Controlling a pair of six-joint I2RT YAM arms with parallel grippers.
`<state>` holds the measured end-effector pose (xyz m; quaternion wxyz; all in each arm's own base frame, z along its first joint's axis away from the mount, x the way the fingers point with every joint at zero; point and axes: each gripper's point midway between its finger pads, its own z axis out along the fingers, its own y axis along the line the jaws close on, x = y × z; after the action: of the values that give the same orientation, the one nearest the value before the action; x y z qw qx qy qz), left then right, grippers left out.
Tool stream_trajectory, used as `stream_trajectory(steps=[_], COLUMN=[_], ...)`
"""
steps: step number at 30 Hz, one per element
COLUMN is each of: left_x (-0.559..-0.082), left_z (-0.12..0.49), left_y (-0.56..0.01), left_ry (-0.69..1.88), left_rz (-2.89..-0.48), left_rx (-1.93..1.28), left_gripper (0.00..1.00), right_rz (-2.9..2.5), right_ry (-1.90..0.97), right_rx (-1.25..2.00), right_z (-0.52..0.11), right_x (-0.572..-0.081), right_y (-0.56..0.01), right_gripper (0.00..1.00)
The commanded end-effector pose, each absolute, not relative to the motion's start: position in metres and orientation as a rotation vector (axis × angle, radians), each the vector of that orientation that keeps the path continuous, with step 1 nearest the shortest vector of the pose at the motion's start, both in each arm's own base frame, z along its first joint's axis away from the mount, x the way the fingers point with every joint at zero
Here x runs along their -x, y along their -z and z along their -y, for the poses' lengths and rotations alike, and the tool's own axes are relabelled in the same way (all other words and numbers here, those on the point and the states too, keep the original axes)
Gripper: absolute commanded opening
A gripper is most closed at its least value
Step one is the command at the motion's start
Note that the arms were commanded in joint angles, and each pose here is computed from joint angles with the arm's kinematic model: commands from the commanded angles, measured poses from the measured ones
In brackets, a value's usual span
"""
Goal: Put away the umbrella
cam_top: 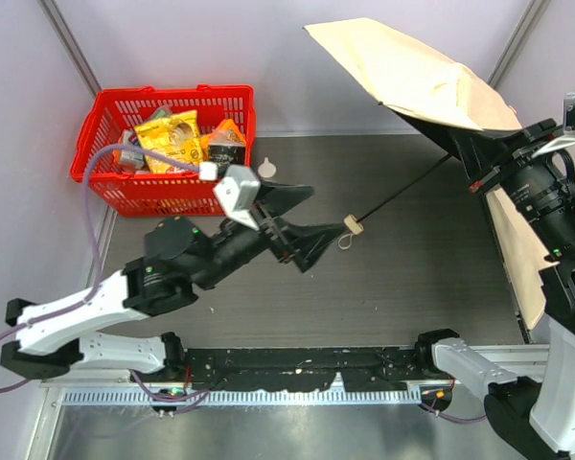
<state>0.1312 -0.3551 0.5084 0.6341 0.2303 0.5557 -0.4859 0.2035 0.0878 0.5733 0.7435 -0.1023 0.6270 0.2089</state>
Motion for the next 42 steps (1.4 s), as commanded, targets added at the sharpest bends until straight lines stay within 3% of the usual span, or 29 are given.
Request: stream_trajectory(steps=[1, 3, 7, 10, 19, 24, 33, 40, 41, 42], left_x=[-0.136, -0.155, -0.214, -0.249, -0.288, -0.299, -0.34, -0.344, -0.342, -0.342], left_z=[0.356, 0.384, 0.421, 0.447, 0.521, 0.559, 0.584, 0.596, 0.599, 0.602], left_y=[-0.473, -0.44, -0.399, -0.381, -0.322, -0.299, -0.264, -0.246, -0.248, -0.253], left_ry=[1.029, 0.923, 0.801, 0.864, 0.911, 1.101, 0.923, 0.979, 0.983, 0.984], left_rz=[-1.27, -1.359, -1.554, -1.607, -1.484, -1.473, -1.495, -1.532, -1.521, -1.504], left_rx=[-0.581, -0.606, -0.545, -0.481, -0.498, -0.551, -0.572, -0.605, -0.631, -0.646], left_gripper=[0.95, 0.99, 0.96, 0.99, 1.0, 1.0, 0.99, 0.72, 0.63, 0.44], right_rz=[-1.261, -1.245, -1.233, -1.239, -1.246, -1.262, -1.241, -1.246, -1.252, -1.257], right_ry=[-0.492, -0.498, -0.505, -0.517, -0.518, -0.524, -0.556, -0.593, -0.594, -0.595], right_rx=[0.234, 0.236, 0.224, 0.223, 0.232, 0.229, 0.244, 0.252, 0.245, 0.236], right_z=[-0.091, -0.091, -0.09, -0.091, -0.092, -0.093, -0.096, -0.101, -0.1, -0.099], right_x=[-0.189, -0.185, -0.183, -0.183, -0.181, -0.181, -0.167, -0.166, -0.167, -0.167], right_y=[-0.607, -0.61, -0.609, -0.609, -0.606, -0.603, -0.608, -0.607, -0.606, -0.603], right_gripper=[0.01, 0.01, 0.01, 0.01, 0.01, 0.01, 0.01, 0.01, 0.01, 0.01])
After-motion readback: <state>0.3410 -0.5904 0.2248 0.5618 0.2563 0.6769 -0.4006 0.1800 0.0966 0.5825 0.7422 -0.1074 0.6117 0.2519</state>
